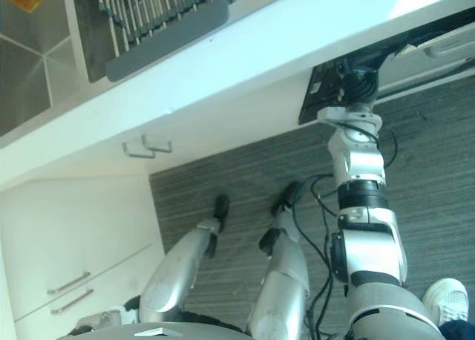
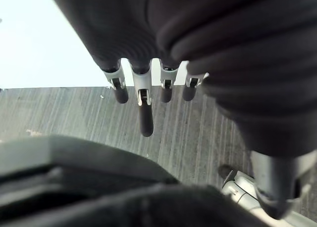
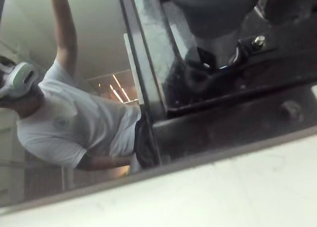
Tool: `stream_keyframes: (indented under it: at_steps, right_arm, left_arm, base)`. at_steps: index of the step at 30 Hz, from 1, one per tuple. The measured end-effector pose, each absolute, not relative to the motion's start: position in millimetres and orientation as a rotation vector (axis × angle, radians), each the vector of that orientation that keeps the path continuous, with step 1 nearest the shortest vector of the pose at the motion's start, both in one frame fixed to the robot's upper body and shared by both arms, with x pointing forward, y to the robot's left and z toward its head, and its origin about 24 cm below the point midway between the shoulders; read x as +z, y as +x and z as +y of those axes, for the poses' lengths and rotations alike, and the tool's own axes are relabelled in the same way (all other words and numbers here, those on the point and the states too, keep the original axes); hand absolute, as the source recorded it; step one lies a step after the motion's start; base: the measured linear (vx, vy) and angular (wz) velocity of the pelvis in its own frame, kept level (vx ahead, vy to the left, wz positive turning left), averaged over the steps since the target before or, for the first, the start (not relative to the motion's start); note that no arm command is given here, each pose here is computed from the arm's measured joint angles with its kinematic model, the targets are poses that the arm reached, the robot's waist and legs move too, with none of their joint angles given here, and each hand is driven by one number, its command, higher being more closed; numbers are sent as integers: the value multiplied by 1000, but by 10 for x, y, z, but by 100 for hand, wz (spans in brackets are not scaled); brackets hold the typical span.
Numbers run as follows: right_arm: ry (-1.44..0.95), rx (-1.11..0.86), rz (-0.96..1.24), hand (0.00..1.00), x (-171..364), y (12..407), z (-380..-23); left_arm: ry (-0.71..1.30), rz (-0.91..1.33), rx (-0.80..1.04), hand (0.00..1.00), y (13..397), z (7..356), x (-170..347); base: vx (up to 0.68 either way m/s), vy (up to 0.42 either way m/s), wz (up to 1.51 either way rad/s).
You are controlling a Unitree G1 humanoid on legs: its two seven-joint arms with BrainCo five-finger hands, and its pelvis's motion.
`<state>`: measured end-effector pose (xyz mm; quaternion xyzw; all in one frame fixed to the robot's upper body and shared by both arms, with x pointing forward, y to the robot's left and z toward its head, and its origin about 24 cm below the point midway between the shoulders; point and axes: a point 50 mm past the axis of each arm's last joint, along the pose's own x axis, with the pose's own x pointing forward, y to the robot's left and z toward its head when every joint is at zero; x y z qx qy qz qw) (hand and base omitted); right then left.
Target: Walk over to the sink, pick up the cup, carry it to the dishwasher, place the cup inside the dishwasher, then close the dishwasher door
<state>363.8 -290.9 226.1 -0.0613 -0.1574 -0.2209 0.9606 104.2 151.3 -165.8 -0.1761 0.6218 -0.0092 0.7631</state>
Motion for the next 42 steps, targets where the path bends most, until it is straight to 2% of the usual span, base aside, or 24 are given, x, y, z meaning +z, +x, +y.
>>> stream_keyframes:
  at_steps: [7,8,15,17,20,23,24,27,32,38,42]
  right_arm:
    - [-169,-440,-371,100,2497,3679,-2812]
    - [-174,-452,-367,0,2493,3670,-2840]
    - [-238,-420,-322,0,2323,3670,-2840]
    - [-218,-377,-269,0,2053,3663,-2790]
    - [-147,-290,-90,0,1278,3565,-2575]
    - [-64,-226,203,0,217,3119,-2296]
    - [-58,-213,337,0,-171,2856,-2237]
    - [-26,-250,563,0,-774,2225,-2240]
    - [7,-362,733,0,-1169,1612,-2400]
    - [91,-437,890,0,-1394,1224,-2312]
    - [125,-462,967,0,-1470,1099,-2284]
  left_arm:
    - [-397,1345,-28,0,1058,1480,-1654]
    - [-395,1340,-28,0,1072,1489,-1651]
    - [-417,1317,-26,0,1060,1490,-1658]
    - [-436,1314,-8,0,1035,1498,-1664]
    - [-502,1250,86,0,954,1562,-1675]
    - [-553,1185,186,0,887,1688,-1663]
    - [-573,1169,208,0,877,1729,-1655]
    - [-609,1157,256,0,802,1781,-1648]
    - [-680,1187,323,0,557,1852,-1670]
    - [-753,1307,381,0,213,1825,-1707]
    - [-787,1331,399,0,115,1778,-1713]
  base:
    - [-24,-125,0]
    - [-14,-139,0]
    - [-34,-76,0]
    - [0,0,0]
    - [28,37,-9]
    - [72,46,-15]
    - [99,43,-14]
    - [97,40,-12]
    - [99,46,0]
    - [120,69,8]
    - [96,56,34]
